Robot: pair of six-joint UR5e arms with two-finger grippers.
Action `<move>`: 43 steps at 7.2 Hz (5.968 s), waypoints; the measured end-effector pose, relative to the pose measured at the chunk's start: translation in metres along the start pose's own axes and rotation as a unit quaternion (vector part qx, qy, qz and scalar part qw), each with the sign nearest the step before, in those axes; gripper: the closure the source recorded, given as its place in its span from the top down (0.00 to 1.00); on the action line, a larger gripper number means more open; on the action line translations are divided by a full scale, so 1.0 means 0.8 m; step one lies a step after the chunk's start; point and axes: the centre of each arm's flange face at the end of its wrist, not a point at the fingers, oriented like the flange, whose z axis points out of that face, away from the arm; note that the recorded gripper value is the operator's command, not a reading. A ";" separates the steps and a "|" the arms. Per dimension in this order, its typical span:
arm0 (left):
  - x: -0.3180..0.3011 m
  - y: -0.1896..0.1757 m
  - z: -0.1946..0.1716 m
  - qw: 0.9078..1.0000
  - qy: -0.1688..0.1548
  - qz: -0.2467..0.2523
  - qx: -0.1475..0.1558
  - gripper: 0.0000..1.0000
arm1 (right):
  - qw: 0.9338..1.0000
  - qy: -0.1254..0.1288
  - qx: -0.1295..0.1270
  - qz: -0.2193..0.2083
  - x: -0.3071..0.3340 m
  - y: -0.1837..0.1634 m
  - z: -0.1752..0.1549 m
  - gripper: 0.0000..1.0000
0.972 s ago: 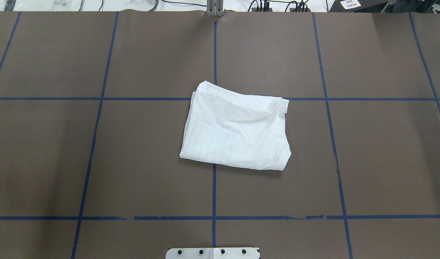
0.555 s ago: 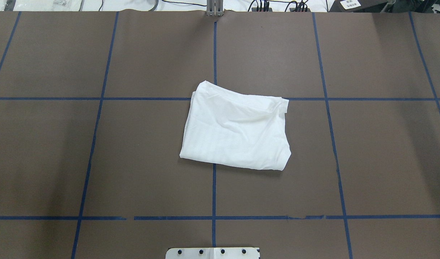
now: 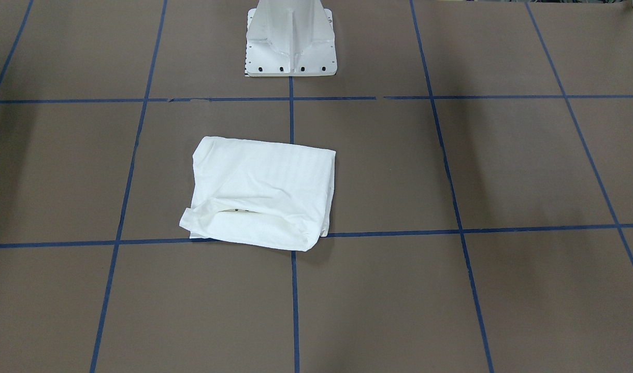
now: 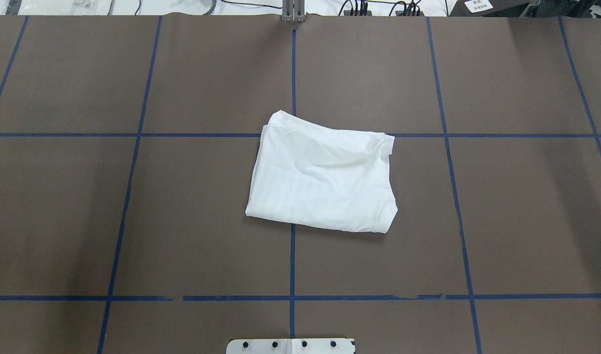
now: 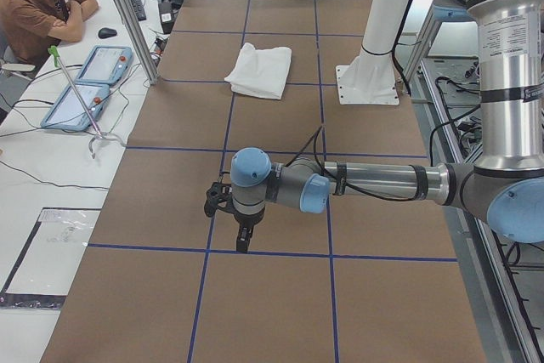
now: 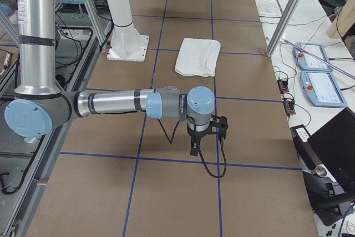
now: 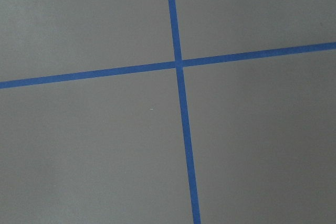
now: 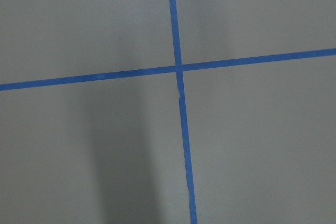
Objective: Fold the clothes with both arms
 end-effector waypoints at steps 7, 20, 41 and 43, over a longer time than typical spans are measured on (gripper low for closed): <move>-0.003 0.002 0.004 1.000 0.003 0.002 -0.009 0.99 | 1.000 0.004 -0.023 -0.005 -0.005 -0.002 0.029 1.00; -0.004 0.002 0.003 1.000 0.003 0.001 -0.009 0.99 | 1.000 0.004 -0.026 -0.013 -0.007 -0.009 0.038 1.00; 0.000 -0.007 -0.001 0.999 0.004 -0.036 -0.004 0.99 | 1.000 0.005 -0.029 -0.010 -0.004 -0.009 0.042 1.00; 0.001 -0.007 -0.001 0.999 0.004 -0.035 -0.003 0.99 | 1.000 0.005 -0.029 -0.010 -0.004 -0.009 0.041 1.00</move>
